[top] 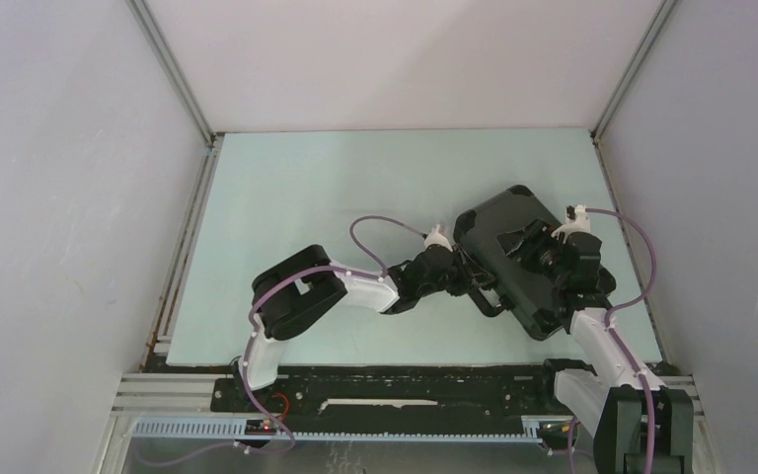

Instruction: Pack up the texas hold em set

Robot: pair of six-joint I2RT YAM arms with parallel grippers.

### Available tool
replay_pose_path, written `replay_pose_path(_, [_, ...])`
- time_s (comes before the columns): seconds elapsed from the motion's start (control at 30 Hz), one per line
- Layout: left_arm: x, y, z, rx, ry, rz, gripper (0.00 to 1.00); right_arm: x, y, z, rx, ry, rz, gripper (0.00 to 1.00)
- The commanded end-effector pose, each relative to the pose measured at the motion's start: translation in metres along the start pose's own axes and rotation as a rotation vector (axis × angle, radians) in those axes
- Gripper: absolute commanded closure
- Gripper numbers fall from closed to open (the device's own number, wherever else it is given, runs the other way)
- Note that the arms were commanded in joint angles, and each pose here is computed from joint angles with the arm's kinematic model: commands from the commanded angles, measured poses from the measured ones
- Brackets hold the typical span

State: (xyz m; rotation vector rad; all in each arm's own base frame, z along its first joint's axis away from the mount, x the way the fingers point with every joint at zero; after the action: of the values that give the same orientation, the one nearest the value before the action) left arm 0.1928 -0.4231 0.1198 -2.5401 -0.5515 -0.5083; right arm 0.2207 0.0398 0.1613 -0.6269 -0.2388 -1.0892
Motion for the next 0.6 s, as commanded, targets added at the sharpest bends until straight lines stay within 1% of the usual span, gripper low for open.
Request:
replay_pose_path(0.0, [0.015,0.010,-0.017,-0.057,0.041,-0.036,0.70,-0.036,-0.008,-0.032,-0.186,0.078,0.197,0.24])
replay_pose_path(0.4, [0.023,0.018,-0.022,-0.076,0.072,-0.025,0.68,-0.036,-0.008,-0.032,-0.187,0.077,0.196,0.24])
replay_pose_path(0.57, [0.030,0.013,-0.031,-0.105,0.155,-0.039,0.68,-0.036,-0.008,-0.032,-0.187,0.076,0.192,0.24])
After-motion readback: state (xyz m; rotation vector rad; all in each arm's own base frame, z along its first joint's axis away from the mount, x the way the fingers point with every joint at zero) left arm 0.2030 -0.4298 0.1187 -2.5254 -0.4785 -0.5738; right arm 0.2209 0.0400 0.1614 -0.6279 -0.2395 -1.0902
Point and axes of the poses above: each gripper's point midway between its finger pads, its own y axis out along the fingers, its own z axis along the line the jaws close on, x = y × z, the point moved 10 cm from there along -y, back along the fingers, and after that the axes turned 15 degrees about y, right-handed, at the moved point
